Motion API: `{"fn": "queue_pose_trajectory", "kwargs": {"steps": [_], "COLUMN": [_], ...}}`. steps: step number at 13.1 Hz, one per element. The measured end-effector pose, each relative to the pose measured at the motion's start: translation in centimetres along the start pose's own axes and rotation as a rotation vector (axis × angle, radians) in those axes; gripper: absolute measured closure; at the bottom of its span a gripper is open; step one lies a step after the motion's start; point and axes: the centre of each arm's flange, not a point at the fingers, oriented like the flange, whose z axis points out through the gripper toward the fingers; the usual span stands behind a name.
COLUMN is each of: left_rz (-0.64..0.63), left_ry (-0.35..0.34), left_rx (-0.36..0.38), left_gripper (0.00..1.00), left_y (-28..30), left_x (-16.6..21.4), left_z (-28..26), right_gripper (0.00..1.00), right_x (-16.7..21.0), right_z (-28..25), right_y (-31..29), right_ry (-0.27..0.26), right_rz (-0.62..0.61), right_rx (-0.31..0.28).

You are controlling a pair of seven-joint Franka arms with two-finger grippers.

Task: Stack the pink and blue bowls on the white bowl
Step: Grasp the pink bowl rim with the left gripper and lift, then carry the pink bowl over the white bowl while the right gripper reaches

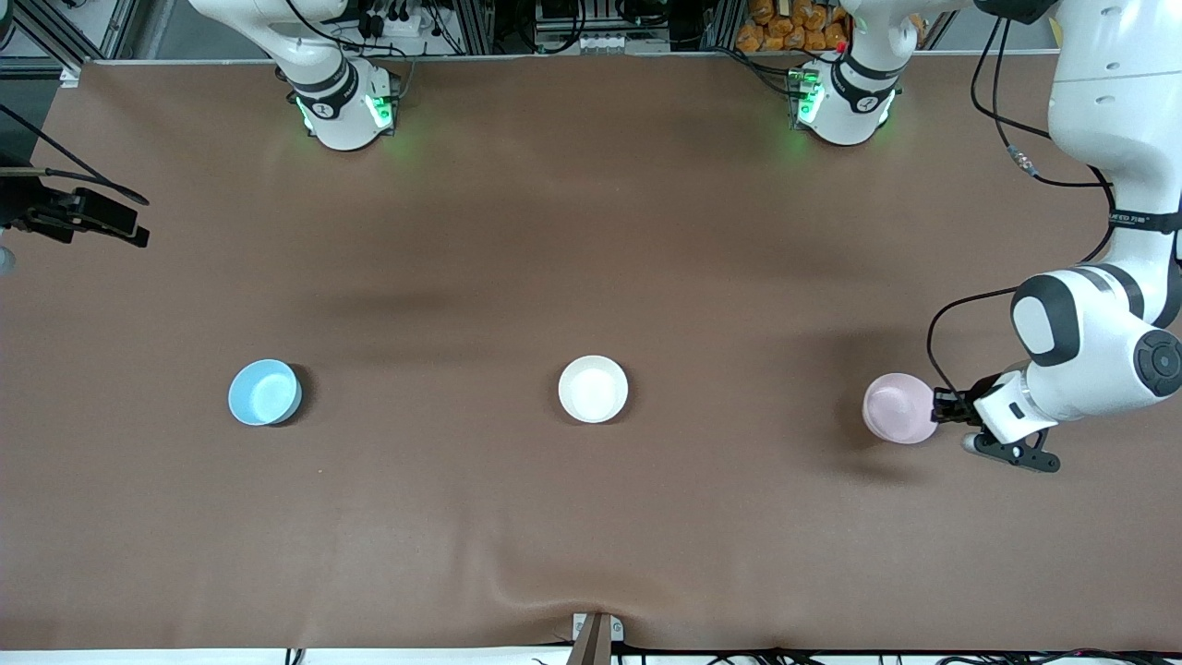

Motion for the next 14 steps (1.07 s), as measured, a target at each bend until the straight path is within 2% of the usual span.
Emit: {"fn": "queue_pose_trajectory", "kwargs": {"steps": [3, 7, 10, 14], "left_rz": [-0.055, -0.128, -0.187, -0.279], "left_ry": [0.034, 0.035, 0.031, 0.025], "left_rx": [-0.026, -0.040, -0.050, -0.064], "left_gripper": [0.98, 0.98, 0.98, 0.98], "left_y": [5.8, 16.4, 24.3, 34.3], "left_x": [2.7, 5.6, 6.8, 6.7], "left_z": [-1.5, -0.5, 0.8, 2.0], "right_gripper": [0.00, 0.00, 0.00, 0.00], "right_x": [0.8, 2.8, 4.0, 4.2], "right_z": [1.3, 4.3, 5.1, 5.1], "right_y": [0.0, 0.0, -0.3, -0.8], "right_ry": [-0.026, -0.071, -0.046, -0.042], "right_rz": [0.000, 0.003, 0.002, -0.001], "right_rx": [-0.002, -0.006, 0.003, 0.044]}}
